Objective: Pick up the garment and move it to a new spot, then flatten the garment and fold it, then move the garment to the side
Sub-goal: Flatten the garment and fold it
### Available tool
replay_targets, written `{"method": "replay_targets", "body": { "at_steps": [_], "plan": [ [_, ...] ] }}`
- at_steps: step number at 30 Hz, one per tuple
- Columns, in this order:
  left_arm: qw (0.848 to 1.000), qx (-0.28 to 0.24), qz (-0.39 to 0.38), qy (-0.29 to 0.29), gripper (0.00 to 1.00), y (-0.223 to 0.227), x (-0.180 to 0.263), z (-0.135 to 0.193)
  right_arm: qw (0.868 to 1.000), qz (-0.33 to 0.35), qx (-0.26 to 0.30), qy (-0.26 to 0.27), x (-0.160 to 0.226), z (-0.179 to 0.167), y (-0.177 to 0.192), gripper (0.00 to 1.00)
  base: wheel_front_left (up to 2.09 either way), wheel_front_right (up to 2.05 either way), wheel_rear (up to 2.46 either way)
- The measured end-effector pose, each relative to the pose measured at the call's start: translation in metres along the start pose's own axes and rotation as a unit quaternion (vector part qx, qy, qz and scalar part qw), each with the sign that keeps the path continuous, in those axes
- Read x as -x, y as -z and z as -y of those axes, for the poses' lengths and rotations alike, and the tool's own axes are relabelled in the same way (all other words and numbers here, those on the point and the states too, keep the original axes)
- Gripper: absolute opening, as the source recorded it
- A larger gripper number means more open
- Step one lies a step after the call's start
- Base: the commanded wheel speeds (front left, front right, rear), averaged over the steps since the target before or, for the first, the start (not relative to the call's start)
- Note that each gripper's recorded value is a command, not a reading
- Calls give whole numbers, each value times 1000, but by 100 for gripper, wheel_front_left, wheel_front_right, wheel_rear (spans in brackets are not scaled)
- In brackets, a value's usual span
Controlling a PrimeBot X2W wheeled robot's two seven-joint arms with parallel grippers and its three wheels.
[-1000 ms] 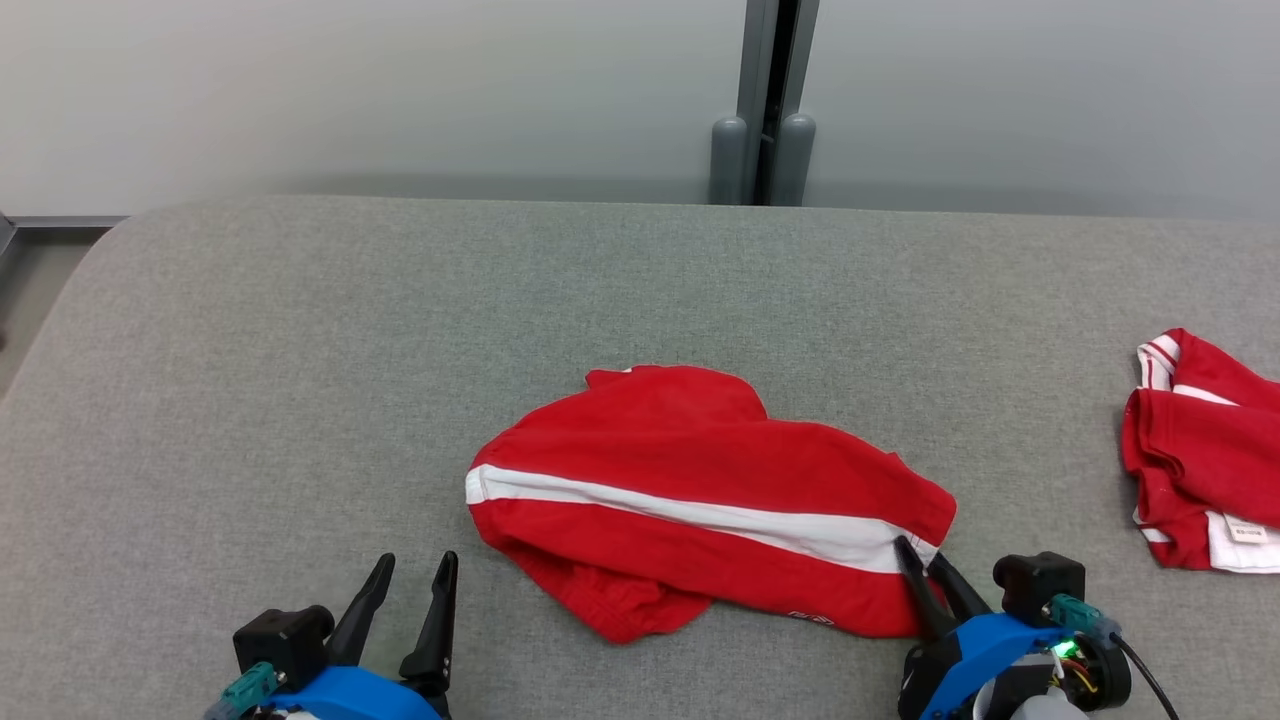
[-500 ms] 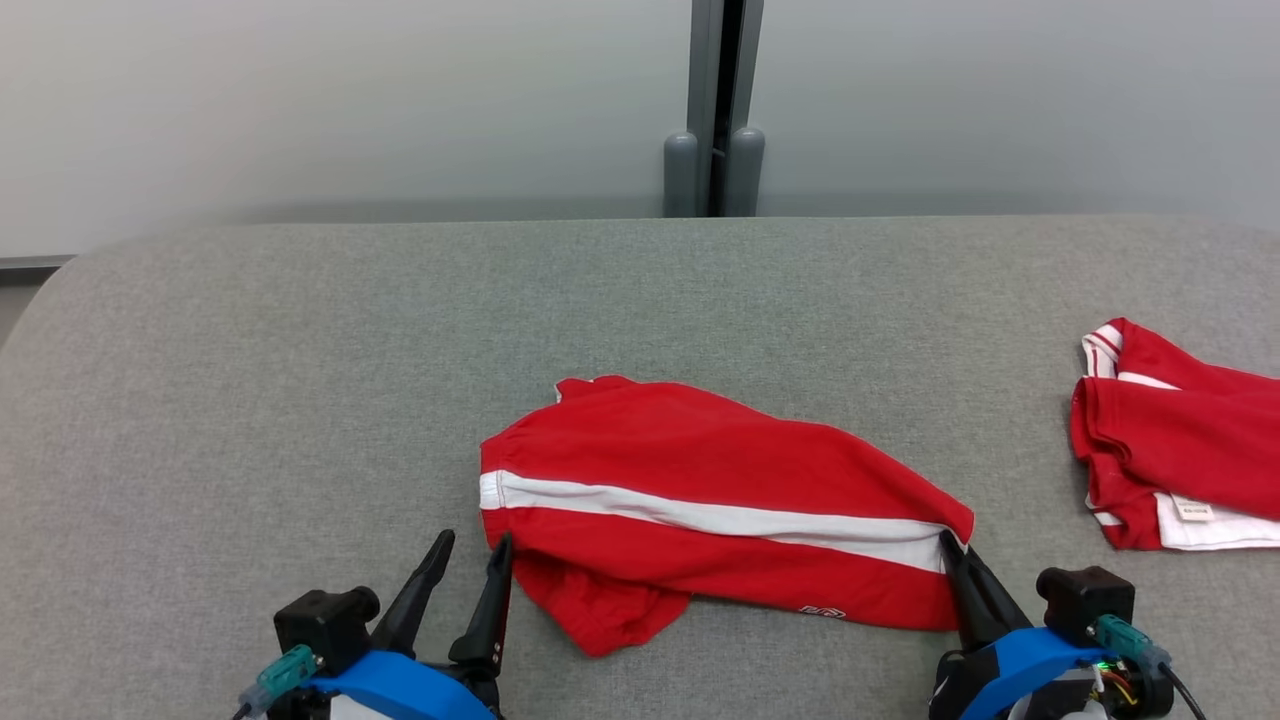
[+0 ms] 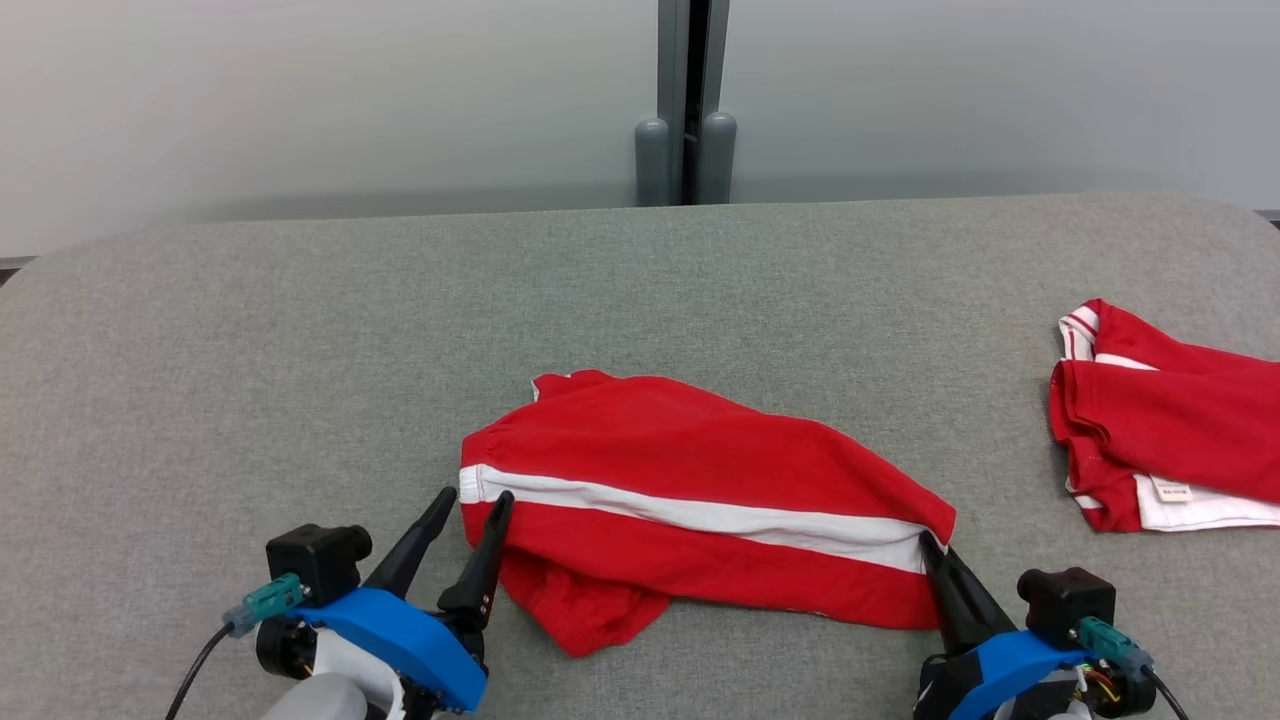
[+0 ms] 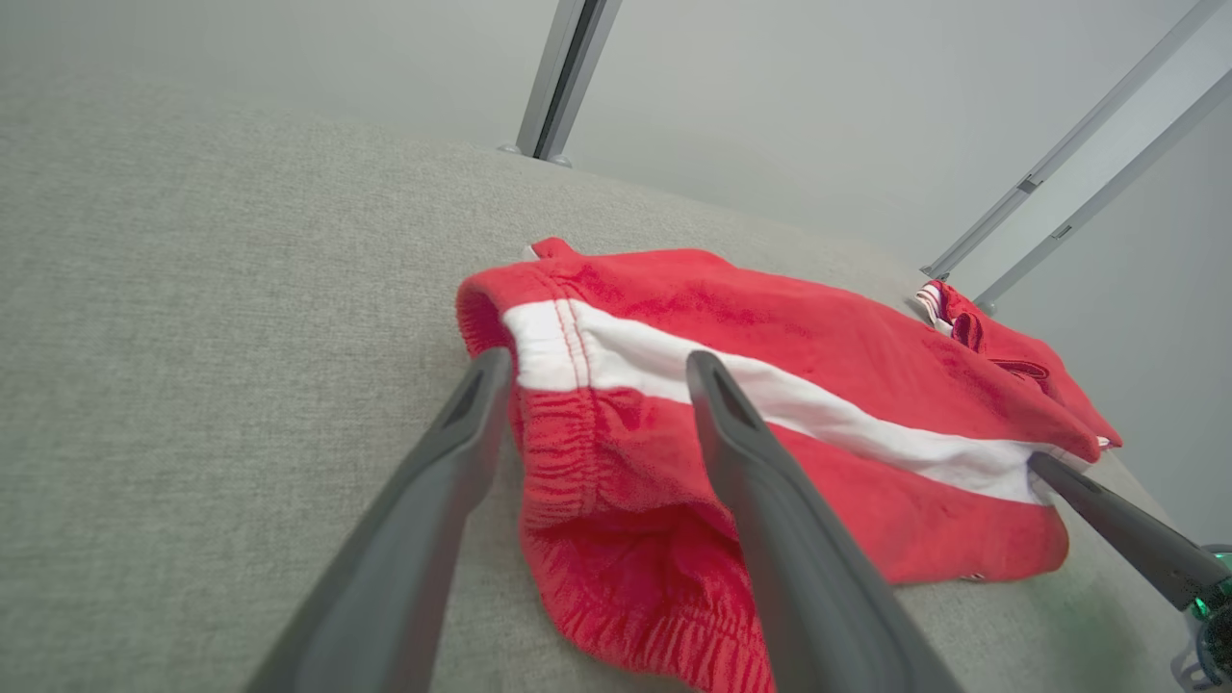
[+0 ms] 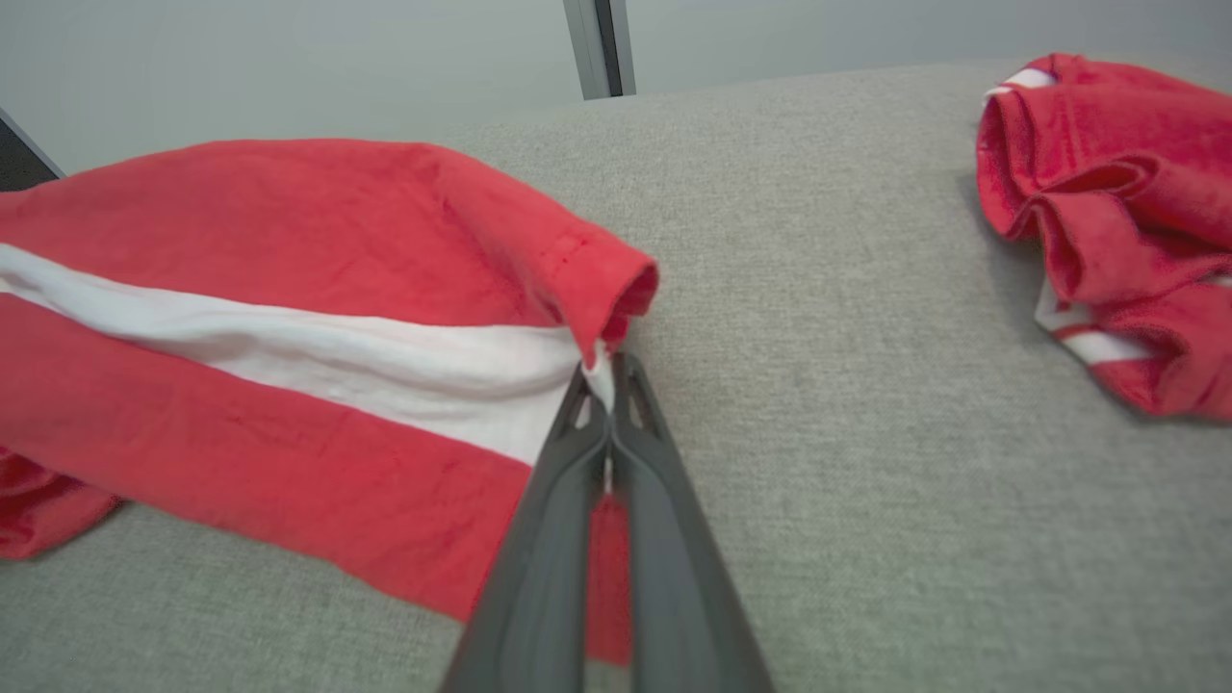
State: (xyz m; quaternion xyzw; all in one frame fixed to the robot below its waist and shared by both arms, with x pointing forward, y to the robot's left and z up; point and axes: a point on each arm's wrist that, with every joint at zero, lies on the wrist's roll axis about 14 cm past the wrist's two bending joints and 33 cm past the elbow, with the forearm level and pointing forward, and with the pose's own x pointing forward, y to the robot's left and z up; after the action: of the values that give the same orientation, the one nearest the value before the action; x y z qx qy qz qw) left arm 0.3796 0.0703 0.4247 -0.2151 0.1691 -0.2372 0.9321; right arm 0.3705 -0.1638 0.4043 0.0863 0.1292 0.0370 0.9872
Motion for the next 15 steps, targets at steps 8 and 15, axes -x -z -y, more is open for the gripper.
{"method": "replay_targets", "body": {
  "at_steps": [8,15],
  "plan": [
    [1000,8,-18,-2,100,4,-9,-5,1000,-2,-2,0,1,0,2,0,0,0,0],
    [1000,15,-19,5,71,0,-16,-2,1000,-1,-1,-1,1,-1,1,0,0,0,0]
  ]
}}
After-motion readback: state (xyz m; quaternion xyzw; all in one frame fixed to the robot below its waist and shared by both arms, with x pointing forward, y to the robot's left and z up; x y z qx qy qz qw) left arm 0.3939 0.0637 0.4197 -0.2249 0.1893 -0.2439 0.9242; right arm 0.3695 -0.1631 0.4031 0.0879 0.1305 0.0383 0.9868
